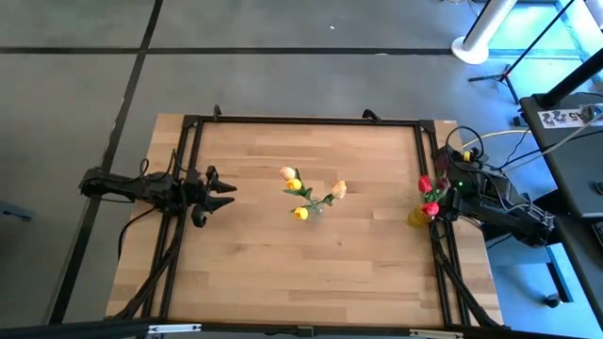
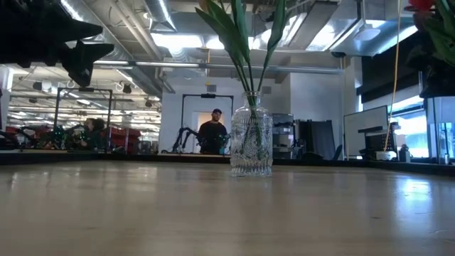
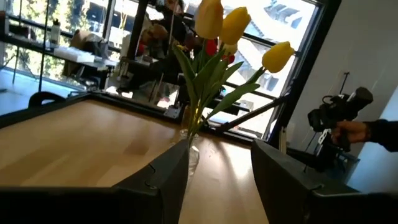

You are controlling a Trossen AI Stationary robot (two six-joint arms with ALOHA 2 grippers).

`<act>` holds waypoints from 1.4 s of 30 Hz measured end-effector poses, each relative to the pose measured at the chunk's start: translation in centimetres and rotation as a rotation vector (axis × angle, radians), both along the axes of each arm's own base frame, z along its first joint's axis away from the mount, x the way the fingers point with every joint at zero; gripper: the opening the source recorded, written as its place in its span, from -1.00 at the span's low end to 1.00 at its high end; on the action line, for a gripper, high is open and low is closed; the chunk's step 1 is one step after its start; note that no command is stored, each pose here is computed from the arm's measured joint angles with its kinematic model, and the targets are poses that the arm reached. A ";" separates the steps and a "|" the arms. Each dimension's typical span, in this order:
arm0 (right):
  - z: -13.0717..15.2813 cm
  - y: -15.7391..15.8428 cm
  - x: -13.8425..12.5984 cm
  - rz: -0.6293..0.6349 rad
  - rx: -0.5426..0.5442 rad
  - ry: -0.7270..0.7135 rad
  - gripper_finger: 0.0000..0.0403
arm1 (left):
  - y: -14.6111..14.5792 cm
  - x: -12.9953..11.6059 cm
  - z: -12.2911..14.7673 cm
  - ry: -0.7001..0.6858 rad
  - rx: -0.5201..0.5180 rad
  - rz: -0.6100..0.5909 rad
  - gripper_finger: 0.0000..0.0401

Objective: Sort flowers into vase by color
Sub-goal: Return to Home Position

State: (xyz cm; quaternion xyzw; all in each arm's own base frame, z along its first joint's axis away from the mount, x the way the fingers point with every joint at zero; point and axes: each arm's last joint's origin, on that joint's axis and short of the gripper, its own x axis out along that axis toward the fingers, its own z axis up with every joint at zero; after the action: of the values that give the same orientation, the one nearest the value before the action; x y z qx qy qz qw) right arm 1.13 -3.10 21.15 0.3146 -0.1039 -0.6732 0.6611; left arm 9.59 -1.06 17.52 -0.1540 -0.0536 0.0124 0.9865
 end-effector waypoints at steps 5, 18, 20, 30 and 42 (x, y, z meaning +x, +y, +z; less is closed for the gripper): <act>0.0 0.0 -0.1 -0.042 -0.023 -0.015 -0.95 | 0.0 0.0 0.0 0.001 -0.022 -0.002 -0.16; 0.6 -0.1 -0.4 -0.183 -0.130 -0.013 -0.97 | 0.0 0.0 0.0 0.001 -0.033 -0.003 -0.16; 0.8 -0.2 -0.3 -0.190 -0.142 -0.046 -0.98 | 0.0 0.0 0.0 0.004 -0.043 -0.004 -0.16; 0.4 0.4 -1.9 -0.356 -0.160 -0.421 -0.99 | 0.0 0.0 -0.2 0.014 -0.067 -0.006 -0.16; 1.0 0.8 -3.2 -0.436 -0.225 -0.591 -0.96 | 0.0 0.0 -0.1 0.013 -0.098 -0.009 -0.16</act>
State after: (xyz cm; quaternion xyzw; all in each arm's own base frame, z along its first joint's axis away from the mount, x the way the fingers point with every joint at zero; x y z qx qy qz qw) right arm -2.04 -2.31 22.17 0.3910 -0.4279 -0.6626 0.4743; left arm 9.60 -1.06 17.37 -0.2024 -0.0459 0.0116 0.9782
